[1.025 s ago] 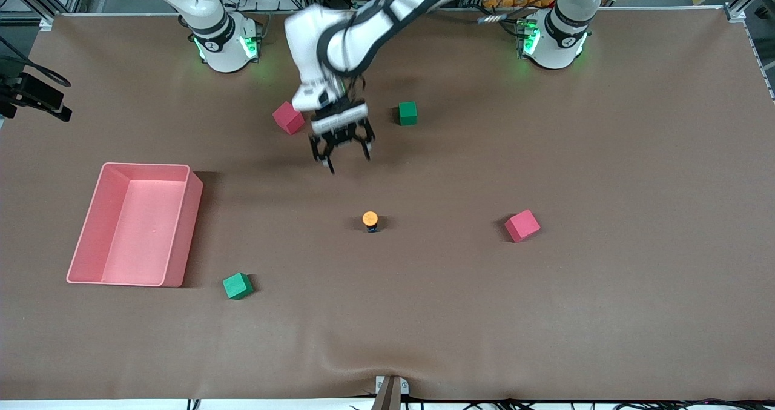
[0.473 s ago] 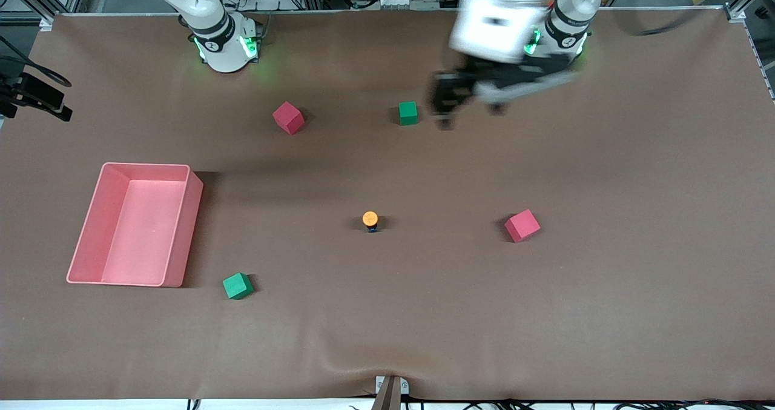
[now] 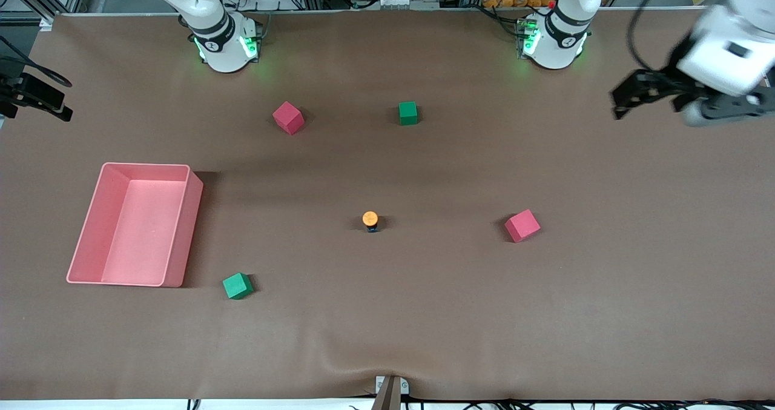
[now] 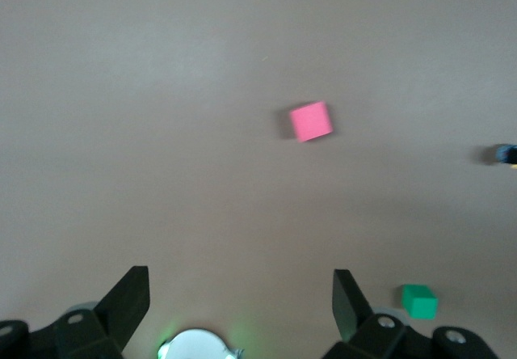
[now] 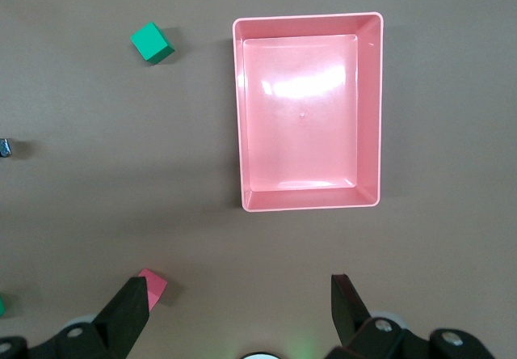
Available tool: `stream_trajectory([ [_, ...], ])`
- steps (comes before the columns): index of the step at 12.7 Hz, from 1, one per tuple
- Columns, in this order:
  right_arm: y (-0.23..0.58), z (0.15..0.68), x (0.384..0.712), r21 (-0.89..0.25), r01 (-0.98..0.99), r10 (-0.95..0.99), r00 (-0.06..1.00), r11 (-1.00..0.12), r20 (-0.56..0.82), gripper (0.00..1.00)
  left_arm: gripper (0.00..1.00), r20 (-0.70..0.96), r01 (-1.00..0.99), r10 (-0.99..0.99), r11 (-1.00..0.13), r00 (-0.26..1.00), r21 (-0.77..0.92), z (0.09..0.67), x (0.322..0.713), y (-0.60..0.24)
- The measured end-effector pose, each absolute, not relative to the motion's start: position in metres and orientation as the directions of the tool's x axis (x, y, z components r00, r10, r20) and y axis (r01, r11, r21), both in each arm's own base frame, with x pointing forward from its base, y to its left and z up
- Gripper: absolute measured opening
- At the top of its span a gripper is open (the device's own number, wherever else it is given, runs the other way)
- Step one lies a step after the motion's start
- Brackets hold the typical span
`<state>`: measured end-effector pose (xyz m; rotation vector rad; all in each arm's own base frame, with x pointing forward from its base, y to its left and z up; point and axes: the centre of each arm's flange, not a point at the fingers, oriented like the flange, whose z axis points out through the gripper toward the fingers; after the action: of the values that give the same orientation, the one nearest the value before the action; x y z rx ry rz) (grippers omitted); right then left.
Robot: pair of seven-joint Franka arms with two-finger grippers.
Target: Place and upright button with both arms
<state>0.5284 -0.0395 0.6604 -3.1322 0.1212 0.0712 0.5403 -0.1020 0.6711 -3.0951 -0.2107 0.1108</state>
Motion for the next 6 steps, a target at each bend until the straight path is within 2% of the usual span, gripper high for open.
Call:
stream_trajectory([
  [3, -0.040, 0.660, 0.528, -0.004, -0.078, -0.078, 0.996, -0.997, -0.046, 1.00, 1.00, -0.100, 0.128, 0.130, -0.991, 0.986, -0.025, 0.649, 0.534, -0.051],
  [6, -0.040, 0.660, 0.528, -0.004, -0.078, -0.078, 0.996, -0.997, -0.046, 1.00, 1.00, -0.078, 0.108, 0.108, -0.994, 0.991, -0.007, 0.650, 0.523, -0.024],
])
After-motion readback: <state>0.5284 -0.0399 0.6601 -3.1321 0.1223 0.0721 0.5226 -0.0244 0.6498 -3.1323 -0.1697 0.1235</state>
